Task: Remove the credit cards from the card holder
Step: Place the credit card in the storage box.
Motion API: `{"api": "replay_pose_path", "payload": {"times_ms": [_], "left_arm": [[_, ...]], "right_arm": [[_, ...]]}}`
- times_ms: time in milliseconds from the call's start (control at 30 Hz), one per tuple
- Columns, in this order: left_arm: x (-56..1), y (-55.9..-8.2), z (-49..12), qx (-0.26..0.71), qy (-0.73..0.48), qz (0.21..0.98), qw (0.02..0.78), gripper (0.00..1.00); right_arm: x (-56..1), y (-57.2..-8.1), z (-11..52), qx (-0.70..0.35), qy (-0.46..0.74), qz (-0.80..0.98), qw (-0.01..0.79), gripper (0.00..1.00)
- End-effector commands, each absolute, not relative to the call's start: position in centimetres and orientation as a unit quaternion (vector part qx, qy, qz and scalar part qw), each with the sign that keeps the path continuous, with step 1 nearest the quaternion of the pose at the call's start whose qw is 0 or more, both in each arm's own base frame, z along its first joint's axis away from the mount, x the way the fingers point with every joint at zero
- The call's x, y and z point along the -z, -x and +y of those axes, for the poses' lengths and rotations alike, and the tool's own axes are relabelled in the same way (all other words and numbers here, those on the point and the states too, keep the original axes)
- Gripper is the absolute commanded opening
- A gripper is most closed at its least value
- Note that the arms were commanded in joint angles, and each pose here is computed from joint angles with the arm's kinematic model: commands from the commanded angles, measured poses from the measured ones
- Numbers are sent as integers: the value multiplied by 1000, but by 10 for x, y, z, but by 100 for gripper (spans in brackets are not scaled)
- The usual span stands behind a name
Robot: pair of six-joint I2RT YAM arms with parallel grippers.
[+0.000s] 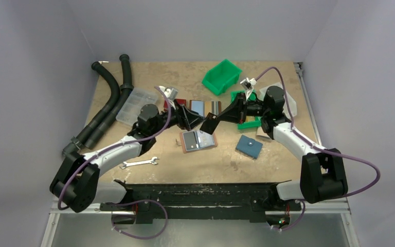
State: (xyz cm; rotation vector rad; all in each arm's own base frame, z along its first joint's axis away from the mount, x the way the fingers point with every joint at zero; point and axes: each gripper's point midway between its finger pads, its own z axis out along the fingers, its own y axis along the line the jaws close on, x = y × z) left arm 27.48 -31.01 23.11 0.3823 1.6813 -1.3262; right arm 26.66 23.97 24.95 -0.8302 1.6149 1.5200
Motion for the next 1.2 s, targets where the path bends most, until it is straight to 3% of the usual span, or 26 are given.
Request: {"api": "replay_pose_path", "payload": {"times_ms": [0, 33, 67, 367, 700, 1167], "left_arm": [[-259, -316, -256, 442, -91, 709, 542, 86], [-260, -321, -241, 419, -71, 717, 553, 98], [-262, -326, -227, 397, -57, 721, 565, 100], [-246, -341, -175, 208, -143, 770, 586, 94], [-241, -335, -175, 215, -148, 767, 586, 94], [-227, -338, -179, 217, -149, 779, 569, 93]], "right_arm": [[-266, -286, 226, -567, 324, 628, 423, 0], [-267, -296, 222, -553, 312, 637, 437, 0], [-266, -307, 219, -538, 303, 648, 447, 0], [-281, -431, 196, -383, 248, 734, 503, 0], [-296, -516, 187, -327, 212, 754, 529, 0], [-280, -564, 178, -293, 183, 770, 536, 0]]}}
